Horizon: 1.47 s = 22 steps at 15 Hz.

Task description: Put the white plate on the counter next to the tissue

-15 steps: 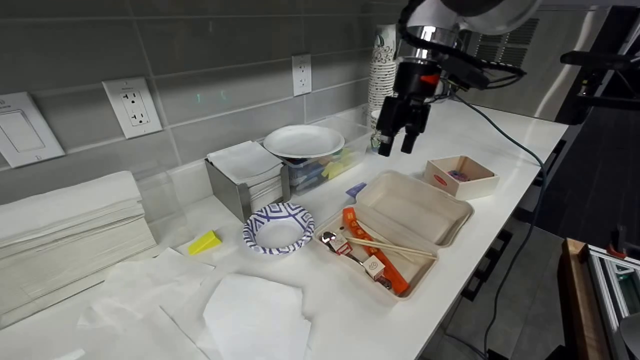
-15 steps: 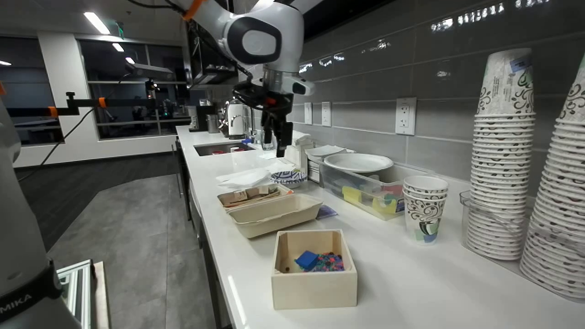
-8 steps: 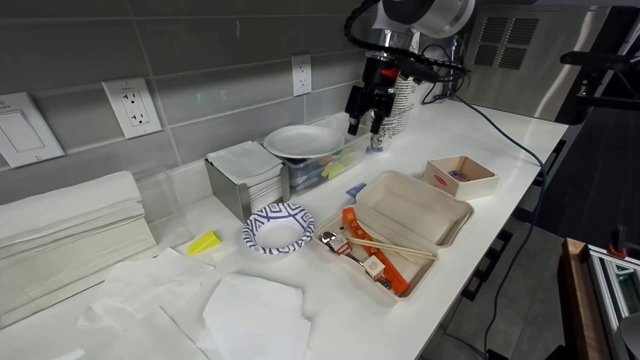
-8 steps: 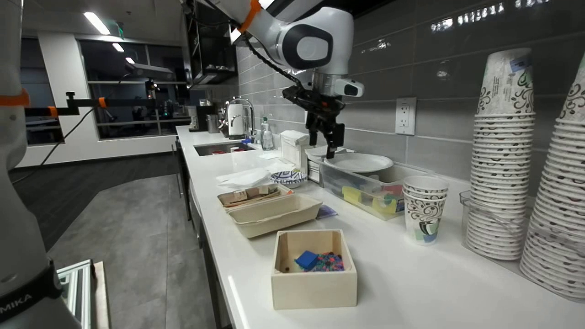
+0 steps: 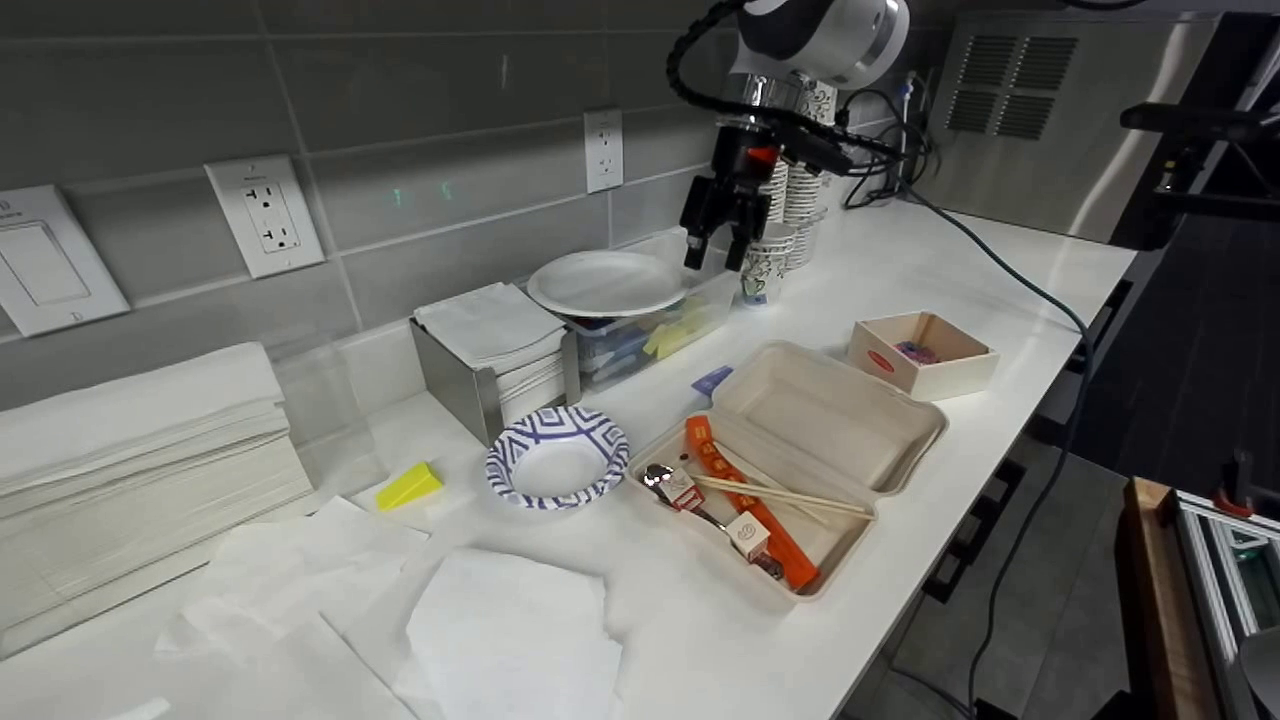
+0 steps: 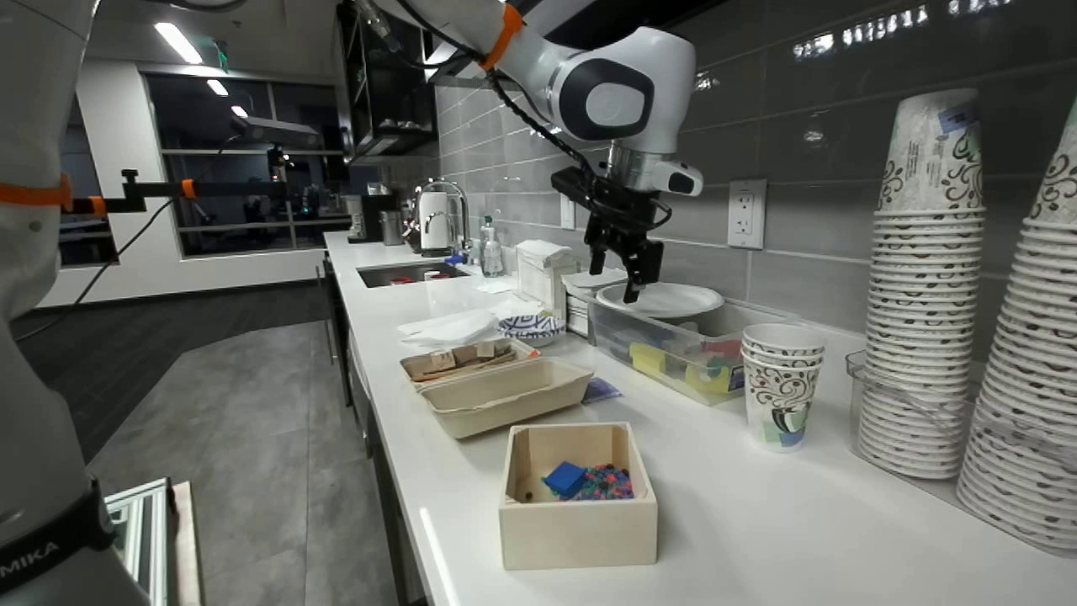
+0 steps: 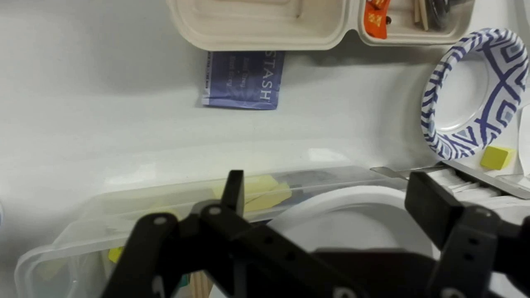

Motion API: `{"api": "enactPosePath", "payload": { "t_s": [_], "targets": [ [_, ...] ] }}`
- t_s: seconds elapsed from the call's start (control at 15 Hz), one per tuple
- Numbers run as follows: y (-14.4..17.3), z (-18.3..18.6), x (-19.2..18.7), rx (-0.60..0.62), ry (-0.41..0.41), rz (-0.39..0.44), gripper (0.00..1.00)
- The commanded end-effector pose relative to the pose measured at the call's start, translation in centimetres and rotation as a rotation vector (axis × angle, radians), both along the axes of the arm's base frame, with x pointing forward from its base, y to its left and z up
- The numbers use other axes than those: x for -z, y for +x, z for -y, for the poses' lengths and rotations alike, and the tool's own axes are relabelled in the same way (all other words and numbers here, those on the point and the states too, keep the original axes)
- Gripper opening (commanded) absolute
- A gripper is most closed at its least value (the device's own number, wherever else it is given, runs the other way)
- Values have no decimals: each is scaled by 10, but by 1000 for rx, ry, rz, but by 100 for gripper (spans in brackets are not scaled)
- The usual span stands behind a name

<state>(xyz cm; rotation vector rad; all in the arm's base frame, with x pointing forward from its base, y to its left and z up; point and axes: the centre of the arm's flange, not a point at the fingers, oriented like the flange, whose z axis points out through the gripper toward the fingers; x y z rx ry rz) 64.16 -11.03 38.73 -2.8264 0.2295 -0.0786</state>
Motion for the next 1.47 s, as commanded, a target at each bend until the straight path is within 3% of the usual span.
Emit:
{"api": "enactPosePath", "payload": {
  "t_s": [0.0, 0.27, 0.73, 1.13, 1.4],
  "targets": [
    [0, -1, -1, -2, 0, 1, 100],
    [7, -1, 1, 14, 13, 8, 100],
    [53, 19, 15, 227, 158, 38, 100],
    [70, 42, 32, 305, 104, 81, 100],
    [73, 48, 44, 311, 91, 65, 100]
  ]
}}
